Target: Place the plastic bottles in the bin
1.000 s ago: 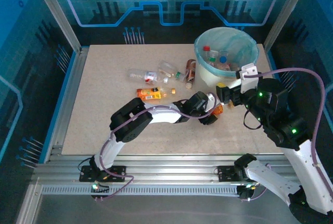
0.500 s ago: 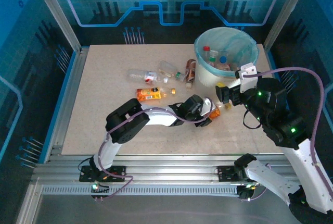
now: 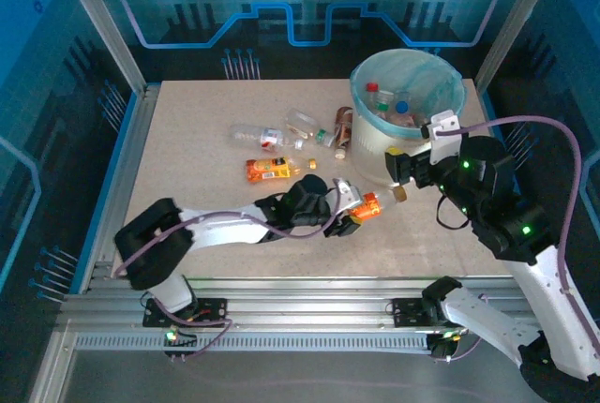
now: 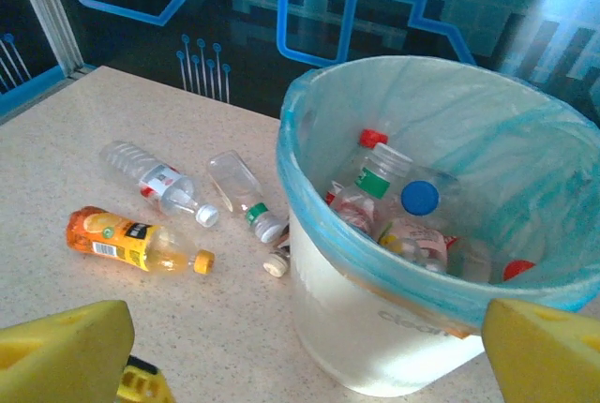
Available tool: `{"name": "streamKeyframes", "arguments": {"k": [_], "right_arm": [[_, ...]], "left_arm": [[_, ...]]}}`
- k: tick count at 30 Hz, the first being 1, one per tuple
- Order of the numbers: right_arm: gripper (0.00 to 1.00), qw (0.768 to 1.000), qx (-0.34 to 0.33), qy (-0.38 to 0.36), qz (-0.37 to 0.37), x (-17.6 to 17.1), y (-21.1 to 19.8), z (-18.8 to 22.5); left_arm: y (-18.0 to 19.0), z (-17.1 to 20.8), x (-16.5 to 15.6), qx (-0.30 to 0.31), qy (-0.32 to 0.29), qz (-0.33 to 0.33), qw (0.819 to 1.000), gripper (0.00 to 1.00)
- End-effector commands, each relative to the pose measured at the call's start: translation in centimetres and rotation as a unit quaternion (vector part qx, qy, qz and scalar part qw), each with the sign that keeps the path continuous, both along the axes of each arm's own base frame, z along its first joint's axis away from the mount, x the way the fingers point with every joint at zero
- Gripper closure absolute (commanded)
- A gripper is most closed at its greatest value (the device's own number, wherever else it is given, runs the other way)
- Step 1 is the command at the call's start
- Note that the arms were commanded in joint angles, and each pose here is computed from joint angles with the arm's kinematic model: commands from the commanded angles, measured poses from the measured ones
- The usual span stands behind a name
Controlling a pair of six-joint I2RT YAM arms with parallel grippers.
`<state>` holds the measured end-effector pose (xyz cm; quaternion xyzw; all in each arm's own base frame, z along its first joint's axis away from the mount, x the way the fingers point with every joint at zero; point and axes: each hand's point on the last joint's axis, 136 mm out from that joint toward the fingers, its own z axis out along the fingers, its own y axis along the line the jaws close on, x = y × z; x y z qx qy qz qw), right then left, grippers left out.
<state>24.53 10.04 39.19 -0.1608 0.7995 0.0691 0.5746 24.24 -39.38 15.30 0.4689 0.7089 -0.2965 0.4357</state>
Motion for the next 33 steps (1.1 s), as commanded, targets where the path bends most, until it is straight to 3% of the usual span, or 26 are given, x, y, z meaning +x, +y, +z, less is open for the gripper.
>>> {"name": "streamKeyframes", "arguments": {"k": [1, 7, 9, 10, 15, 20, 26, 33], "right_arm": [[0.04, 0.998, 0.043, -0.026, 0.026, -0.1, 1.3, 2.8], [0.04, 0.995, 0.072, -0.036, 0.056, -0.1, 2.6, 4.7], [0.02, 0.993, 0.088, -0.035, 0.074, -0.3, 3.3, 5.2], [0.01, 0.99, 0.1, -0.034, 0.088, -0.5, 3.8, 5.5], [0.0, 0.969, 0.159, -0.044, 0.186, -2.3, 6.8, 8.0], [0.0, 0.94, 0.201, -0.039, 0.273, -4.2, 9.3, 10.4], [0.0, 0.917, 0.237, -0.004, 0.321, -5.0, 10.9, 11.2], [0.13, 0.897, 0.26, 0.051, 0.355, -5.2, 12.5, 10.3]], "left_arm": [[1.5, 3.3, -2.1, -0.027, -0.016, -0.023, 0.999, 0.63], [5.8, 8.7, -3.3, -0.081, -0.076, 0.019, 0.994, 0.74], [7.2, 11.0, -3.5, -0.111, -0.103, 0.039, 0.988, 0.95], [8.0, 12.2, -3.4, -0.129, -0.117, 0.054, 0.983, 1.0], [11.1, 17.3, -4.0, -0.21, -0.175, 0.096, 0.957, 1.0], [12.2, 20.6, -5.1, -0.254, -0.199, 0.09, 0.942, 1.0], [12.3, 22.2, -5.6, -0.299, -0.202, 0.081, 0.929, 1.0], [11.7, 23.3, -5.5, -0.334, -0.195, 0.075, 0.919, 1.0]]}}
